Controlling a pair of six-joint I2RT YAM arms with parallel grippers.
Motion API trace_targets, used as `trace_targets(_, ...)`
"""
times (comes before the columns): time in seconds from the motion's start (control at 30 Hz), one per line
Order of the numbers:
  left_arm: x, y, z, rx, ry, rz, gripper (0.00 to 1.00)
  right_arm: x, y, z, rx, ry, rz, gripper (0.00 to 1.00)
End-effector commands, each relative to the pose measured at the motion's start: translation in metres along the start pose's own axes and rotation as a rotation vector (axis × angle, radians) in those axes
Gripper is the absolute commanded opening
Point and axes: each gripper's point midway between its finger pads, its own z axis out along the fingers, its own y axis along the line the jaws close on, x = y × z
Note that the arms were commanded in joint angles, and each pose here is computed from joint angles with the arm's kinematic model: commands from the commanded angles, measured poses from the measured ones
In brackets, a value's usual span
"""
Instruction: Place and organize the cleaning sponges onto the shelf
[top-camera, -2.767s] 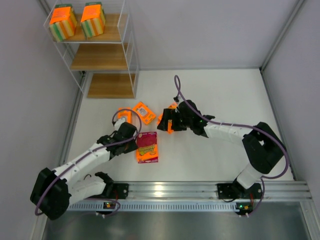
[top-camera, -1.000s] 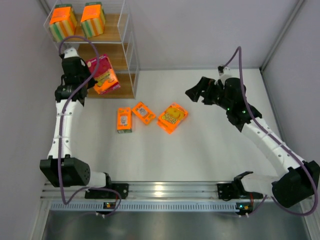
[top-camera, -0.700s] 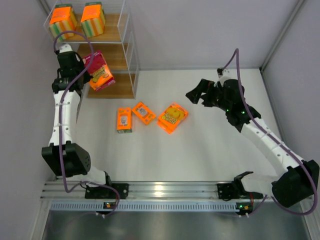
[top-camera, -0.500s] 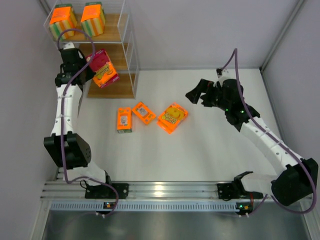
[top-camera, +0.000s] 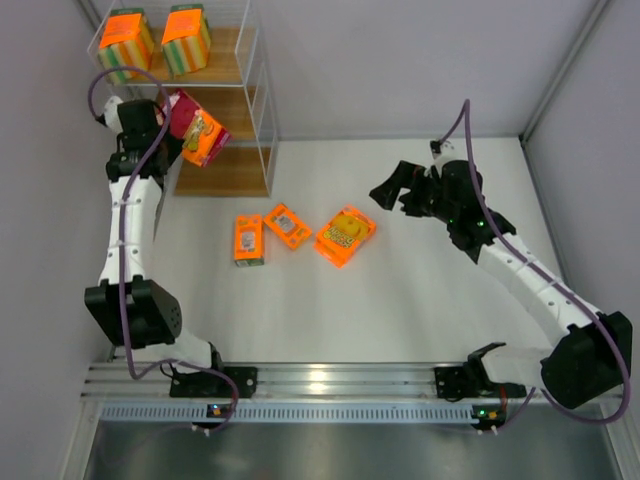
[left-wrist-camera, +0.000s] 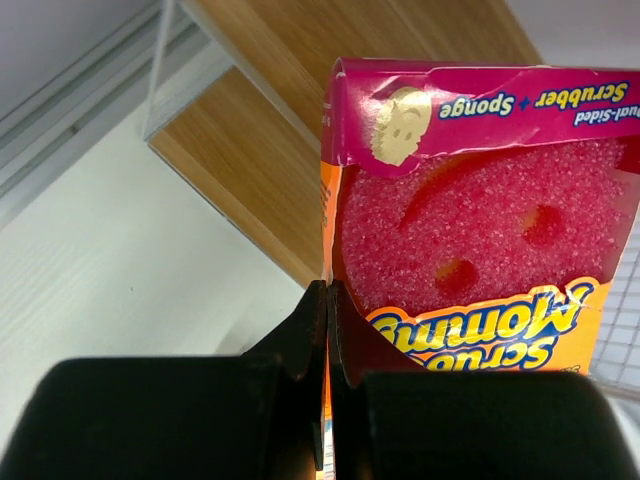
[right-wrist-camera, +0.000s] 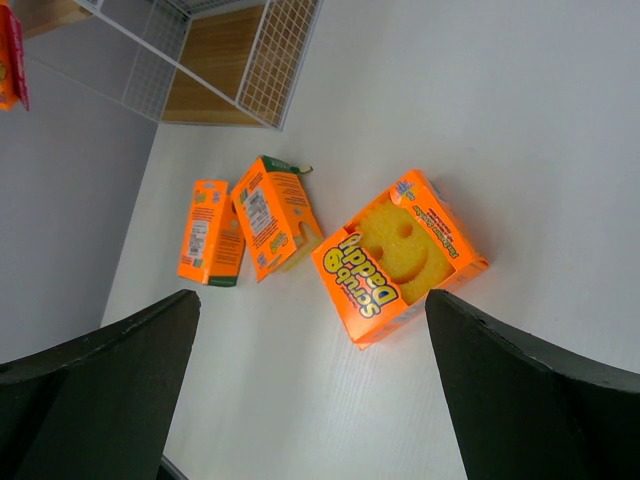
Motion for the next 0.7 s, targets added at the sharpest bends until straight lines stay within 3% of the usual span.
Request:
trace_targets(0.0, -0.044, 0.006, -0.037, -0.056, -0.196, -0.176, 0.0, -0.008, 0.003, 0.002, -0.028, -0.031, 0.016, 1.0)
trace_targets(0.13, -0.049, 0.014, -0.039, -0.095, -0.244, -0.278, 0.0, -0.006, 0.004, -0.002, -0.037, -0.032, 0.024, 0.99)
trace_targets(0.33, -0.036, 0.015, -0.015, -0.116, -0.203, -0.364, 0.0, -0.002, 0.002, -0.005, -0.037, -0.037, 0.04, 0.99)
trace_targets(0.47, -0.022, 0.013, 0.006, -0.122, -0.149, -0.368, 0.0, -0.001, 0.0, -0.004, -0.029, -0.036, 0.041, 0.99)
trace_targets(0.67, -0.027, 0.011, 0.009, -0.125, -0.16, -0.36, 0.0, -0.002, -0.002, -0.001, -0.023, -0.035, 0.04, 1.0)
